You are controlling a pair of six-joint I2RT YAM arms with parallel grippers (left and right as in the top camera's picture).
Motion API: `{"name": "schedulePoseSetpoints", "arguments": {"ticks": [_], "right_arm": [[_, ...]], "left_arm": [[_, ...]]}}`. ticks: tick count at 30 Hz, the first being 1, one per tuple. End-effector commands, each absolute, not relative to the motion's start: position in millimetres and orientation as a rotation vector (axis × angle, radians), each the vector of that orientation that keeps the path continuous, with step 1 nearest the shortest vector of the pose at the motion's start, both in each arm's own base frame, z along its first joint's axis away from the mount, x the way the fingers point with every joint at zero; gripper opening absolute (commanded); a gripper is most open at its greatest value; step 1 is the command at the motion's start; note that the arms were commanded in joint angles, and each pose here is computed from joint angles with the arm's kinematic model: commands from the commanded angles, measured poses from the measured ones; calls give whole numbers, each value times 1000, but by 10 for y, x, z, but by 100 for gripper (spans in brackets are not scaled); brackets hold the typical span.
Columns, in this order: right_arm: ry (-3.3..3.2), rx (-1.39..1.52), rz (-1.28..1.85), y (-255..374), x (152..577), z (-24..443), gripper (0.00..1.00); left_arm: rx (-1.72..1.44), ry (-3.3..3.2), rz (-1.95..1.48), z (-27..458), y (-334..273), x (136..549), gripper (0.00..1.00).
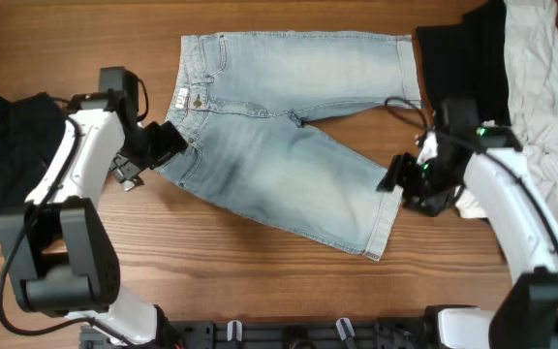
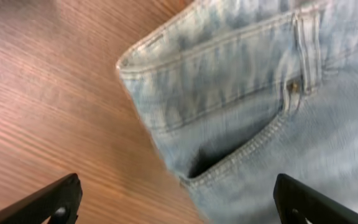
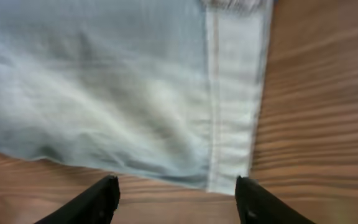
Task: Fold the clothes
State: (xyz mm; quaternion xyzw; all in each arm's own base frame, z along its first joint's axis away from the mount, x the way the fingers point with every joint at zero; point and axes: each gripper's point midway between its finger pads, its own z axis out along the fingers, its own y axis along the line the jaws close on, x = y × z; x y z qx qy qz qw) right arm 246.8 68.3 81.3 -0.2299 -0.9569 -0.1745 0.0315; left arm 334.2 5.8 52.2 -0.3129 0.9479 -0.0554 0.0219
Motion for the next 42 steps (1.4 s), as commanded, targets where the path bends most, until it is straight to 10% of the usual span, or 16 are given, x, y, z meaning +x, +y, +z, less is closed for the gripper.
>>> {"name": "schedulePoseSetpoints", "arguments": {"ticks": [1, 7, 13, 18, 35, 42], "right_arm": [[-2766, -946, -683, 969, 2252, 846, 65], [-2605, -1101, -589, 1117, 2000, 720, 64], [-2572, -1151, -544, 1272, 1921, 639, 63], [-2535, -1205, -450, 1201, 1768, 492, 63], [-2622, -1519, -120, 675, 1741, -1, 63], [-2660, -1513, -104, 635, 1781, -11, 17]], "left_arm": [[-945, 2892, -158, 305, 94, 3364, 94], [-917, 2828, -180, -25, 89, 3352, 75], [-900, 2862, -170, -85, 80, 3252, 24], [-923, 2936, -146, -108, 66, 3061, 5], [-995, 3118, -109, -97, 4, 2587, 4], [-1017, 3156, -181, -71, -91, 2509, 4]]}}
